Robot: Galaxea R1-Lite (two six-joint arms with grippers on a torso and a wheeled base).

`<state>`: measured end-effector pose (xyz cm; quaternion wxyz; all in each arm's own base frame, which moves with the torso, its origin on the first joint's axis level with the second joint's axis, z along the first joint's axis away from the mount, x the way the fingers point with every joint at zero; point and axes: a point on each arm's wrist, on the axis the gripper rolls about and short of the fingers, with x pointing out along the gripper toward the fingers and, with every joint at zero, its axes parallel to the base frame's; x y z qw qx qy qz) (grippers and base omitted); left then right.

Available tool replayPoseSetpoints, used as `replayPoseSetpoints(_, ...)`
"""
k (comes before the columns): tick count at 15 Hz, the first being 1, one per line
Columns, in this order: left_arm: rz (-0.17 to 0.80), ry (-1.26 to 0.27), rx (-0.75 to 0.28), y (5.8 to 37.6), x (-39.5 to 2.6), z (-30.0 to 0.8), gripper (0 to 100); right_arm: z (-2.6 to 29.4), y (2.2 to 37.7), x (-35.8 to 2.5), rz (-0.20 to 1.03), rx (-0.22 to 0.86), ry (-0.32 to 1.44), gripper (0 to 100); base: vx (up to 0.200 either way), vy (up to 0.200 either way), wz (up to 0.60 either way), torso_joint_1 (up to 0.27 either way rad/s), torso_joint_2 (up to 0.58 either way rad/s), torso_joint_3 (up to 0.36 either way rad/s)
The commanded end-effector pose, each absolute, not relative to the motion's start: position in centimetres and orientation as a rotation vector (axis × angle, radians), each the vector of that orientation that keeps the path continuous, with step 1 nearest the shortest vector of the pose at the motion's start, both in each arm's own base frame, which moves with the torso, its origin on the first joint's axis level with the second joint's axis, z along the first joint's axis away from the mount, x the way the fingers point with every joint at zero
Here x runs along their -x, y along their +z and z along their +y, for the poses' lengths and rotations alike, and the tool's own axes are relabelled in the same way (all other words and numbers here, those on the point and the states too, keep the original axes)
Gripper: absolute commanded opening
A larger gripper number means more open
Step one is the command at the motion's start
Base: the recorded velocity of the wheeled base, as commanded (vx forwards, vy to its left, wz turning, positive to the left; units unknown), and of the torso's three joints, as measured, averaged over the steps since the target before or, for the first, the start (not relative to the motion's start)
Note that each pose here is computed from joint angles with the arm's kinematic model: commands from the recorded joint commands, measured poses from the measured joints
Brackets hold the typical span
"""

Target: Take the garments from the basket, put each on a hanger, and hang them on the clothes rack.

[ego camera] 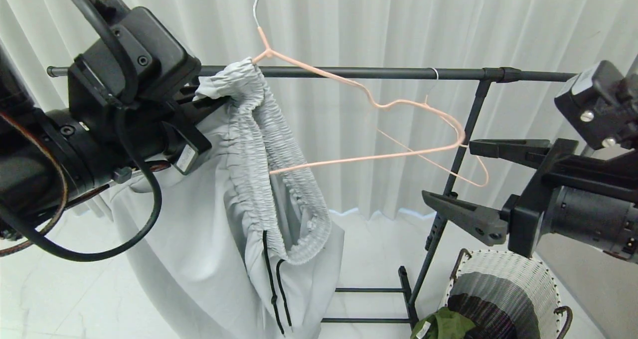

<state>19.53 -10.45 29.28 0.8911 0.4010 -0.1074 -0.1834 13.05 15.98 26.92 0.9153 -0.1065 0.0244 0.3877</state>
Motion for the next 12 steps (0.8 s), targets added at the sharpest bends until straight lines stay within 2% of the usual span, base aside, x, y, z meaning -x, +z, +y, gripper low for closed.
replayPoseSetpoints(1, -0.224, -0.363, -0.826, 29.5, -19.7, -10.4, 0, 15.1, 27.0, -12.5, 0.060, 0.218, 0.793, 100, 0.000, 0.000, 0.00, 0.000, 0.00, 0.000)
replayPoseSetpoints(4, -0.249, -0.350, -0.808, 30.1, -19.8, -10.5, 0, 15.9, 26.0, -12.9, 0.103, 0.221, 0.803, 100, 0.000, 0.000, 0.00, 0.000, 0.00, 0.000)
replayPoseSetpoints(7, -0.277, -0.364, -0.729, 30.9, -19.7, -10.8, 0, 19.0, 24.5, -12.7, 0.177, 0.185, 0.854, 100, 0.000, 0.000, 0.00, 0.000, 0.00, 0.000)
replayPoseSetpoints(12, -0.325, -0.468, -0.669, 31.4, -19.2, -11.5, 0, 25.1, 22.7, -14.8, 0.181, 0.009, 0.753, 100, 0.000, 0.000, 0.00, 0.000, 0.00, 0.000)
